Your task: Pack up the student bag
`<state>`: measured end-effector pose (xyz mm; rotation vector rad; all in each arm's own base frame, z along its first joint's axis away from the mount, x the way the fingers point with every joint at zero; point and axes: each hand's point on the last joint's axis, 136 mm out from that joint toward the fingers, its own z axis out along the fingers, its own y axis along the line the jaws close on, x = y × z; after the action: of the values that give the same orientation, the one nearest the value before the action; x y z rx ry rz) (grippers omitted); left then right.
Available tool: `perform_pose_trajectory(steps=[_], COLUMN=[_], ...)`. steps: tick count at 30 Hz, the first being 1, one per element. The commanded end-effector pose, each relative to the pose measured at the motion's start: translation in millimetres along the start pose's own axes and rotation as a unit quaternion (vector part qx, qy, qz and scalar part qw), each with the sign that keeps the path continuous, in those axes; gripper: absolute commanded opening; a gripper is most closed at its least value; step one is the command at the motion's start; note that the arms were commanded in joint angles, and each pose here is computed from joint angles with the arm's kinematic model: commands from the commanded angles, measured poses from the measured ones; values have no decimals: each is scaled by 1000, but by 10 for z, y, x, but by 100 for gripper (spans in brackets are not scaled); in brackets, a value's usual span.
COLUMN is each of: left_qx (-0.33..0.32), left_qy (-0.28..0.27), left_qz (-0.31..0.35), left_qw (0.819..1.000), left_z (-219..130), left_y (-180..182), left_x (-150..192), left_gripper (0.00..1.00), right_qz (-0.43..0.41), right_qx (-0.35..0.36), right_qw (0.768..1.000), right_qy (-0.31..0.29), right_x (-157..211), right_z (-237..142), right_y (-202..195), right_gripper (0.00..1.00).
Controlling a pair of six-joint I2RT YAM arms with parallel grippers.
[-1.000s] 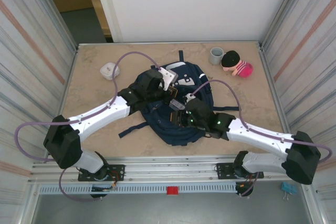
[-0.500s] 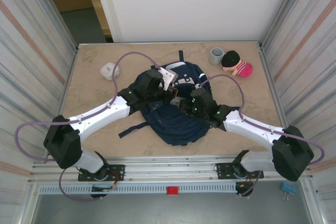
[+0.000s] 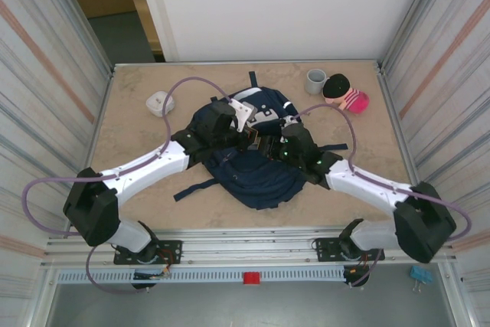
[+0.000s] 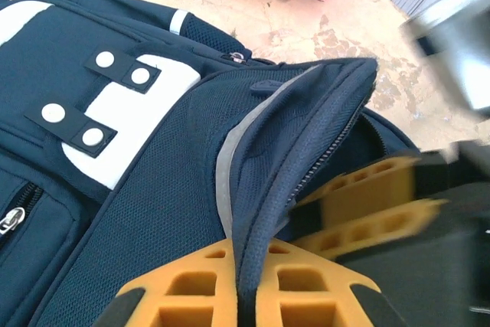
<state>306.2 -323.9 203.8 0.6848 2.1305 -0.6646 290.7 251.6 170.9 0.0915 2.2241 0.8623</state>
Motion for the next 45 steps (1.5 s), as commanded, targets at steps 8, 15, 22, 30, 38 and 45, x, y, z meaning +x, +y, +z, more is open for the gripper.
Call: perform_pose_trajectory(steps=[8,15,22,30,38,45], left_qx=[41,127,124,137,95,42], left_qy=[-7,78,172,87,64,194], left_qz=[61,187,211,166,83,279], left_qw=[997,971,954,973,990,940], left_z=[30,231,456,-89,-756,-1042], left_y=[-104,-538,-492,-643,41,423], left_x=[189,871,1444,851,686,1143], left_gripper=[8,22,41,76,78,72], right_qz=[-64,-125,-141,-225,-332,-237], right_qx=[-48,-18,-15,-33,-65,-90], right_qw=[996,992,989,974,941,967], right_qy=[-23,-21,-36,-9,24,-5], right_x=[-61,-109,-93,-37,-70,-104], right_z=[-1031,-1227,-1143,-1069,-958,-797], right_y=[151,54,-23,82,336,390], right_gripper=[46,48,53,59,62,62])
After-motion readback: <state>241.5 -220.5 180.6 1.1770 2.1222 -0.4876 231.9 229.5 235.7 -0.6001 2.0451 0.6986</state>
